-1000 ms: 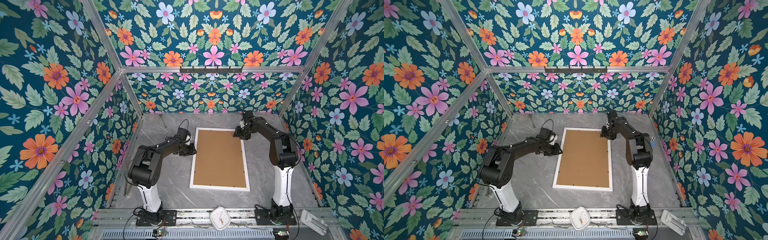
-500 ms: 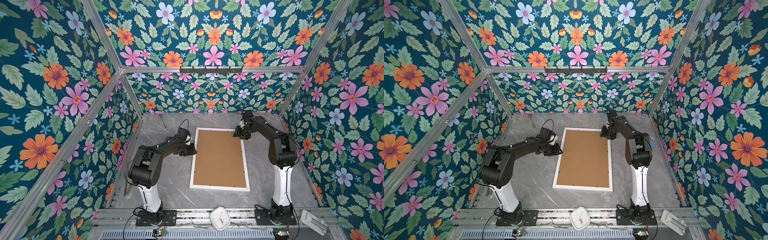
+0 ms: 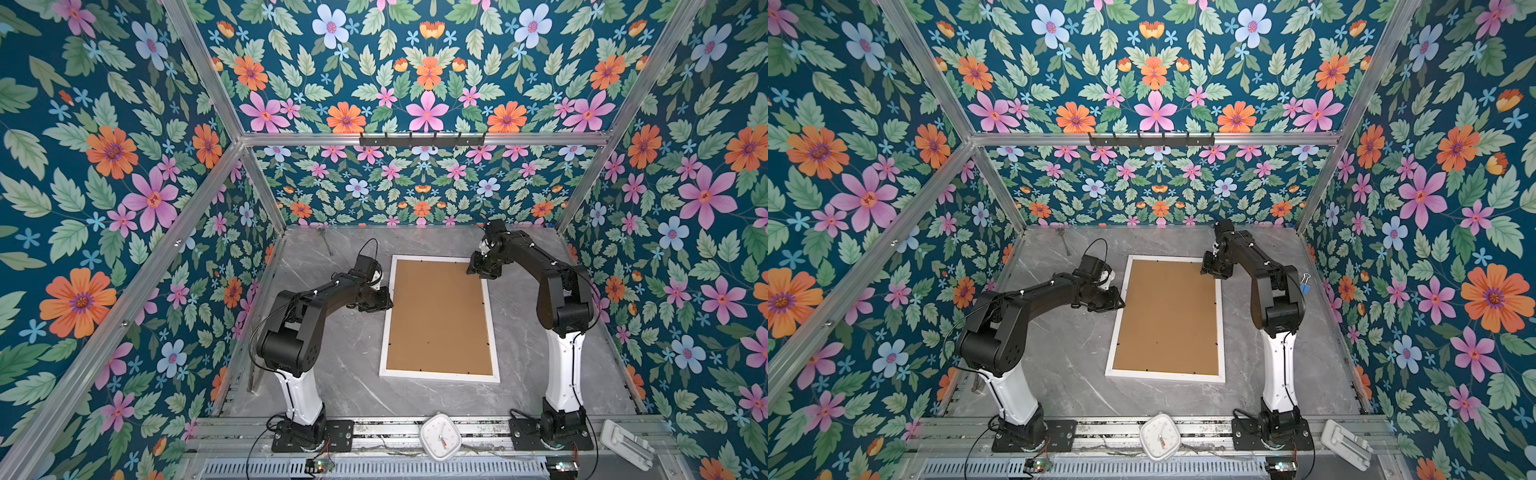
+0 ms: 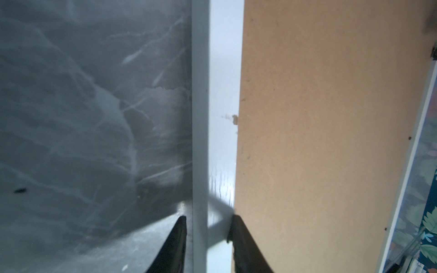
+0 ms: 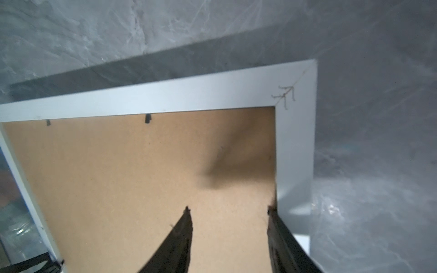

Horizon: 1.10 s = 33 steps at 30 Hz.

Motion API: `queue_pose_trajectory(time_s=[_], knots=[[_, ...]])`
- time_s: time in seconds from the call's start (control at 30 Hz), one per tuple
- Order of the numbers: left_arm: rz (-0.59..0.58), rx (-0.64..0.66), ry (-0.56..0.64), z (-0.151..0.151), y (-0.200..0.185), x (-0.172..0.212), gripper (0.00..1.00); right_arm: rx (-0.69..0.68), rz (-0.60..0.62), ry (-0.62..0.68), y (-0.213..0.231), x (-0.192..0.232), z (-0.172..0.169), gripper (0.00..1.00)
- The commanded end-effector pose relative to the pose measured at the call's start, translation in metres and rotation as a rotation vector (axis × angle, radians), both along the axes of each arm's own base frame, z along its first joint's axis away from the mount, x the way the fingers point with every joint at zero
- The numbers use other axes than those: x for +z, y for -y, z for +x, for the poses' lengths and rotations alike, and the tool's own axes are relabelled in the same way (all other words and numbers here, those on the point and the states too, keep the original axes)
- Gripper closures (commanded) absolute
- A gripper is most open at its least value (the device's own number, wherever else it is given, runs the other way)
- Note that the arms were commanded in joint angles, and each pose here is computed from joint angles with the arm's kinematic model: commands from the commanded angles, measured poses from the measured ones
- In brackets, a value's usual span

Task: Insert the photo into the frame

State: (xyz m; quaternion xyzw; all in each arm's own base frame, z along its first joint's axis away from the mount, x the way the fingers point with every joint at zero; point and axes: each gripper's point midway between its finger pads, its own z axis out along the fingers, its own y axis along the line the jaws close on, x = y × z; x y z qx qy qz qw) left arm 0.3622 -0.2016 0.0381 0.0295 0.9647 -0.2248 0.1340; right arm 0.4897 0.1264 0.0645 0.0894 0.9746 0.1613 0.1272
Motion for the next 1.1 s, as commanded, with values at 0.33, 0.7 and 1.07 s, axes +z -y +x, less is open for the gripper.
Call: queue_pose_trajectory(time_s=[0.33, 0.7, 1.07], knots=[[0.172, 0.009, -0.087, -0.011, -0.016, -0.027, 0.7, 0.024, 0.082, 0.153, -0.01, 0.058, 0.0, 0.48], [0.105, 0.013, -0.04, -0.004, -0.003, 0.008, 0.68, 0.023, 0.12, 0.202, -0.011, 0.088, -0.019, 0.48], [0.034, 0.022, -0.028, -0.035, -0.007, 0.025, 0.59, 0.011, 0.154, 0.177, -0.009, 0.087, -0.062, 0.47]])
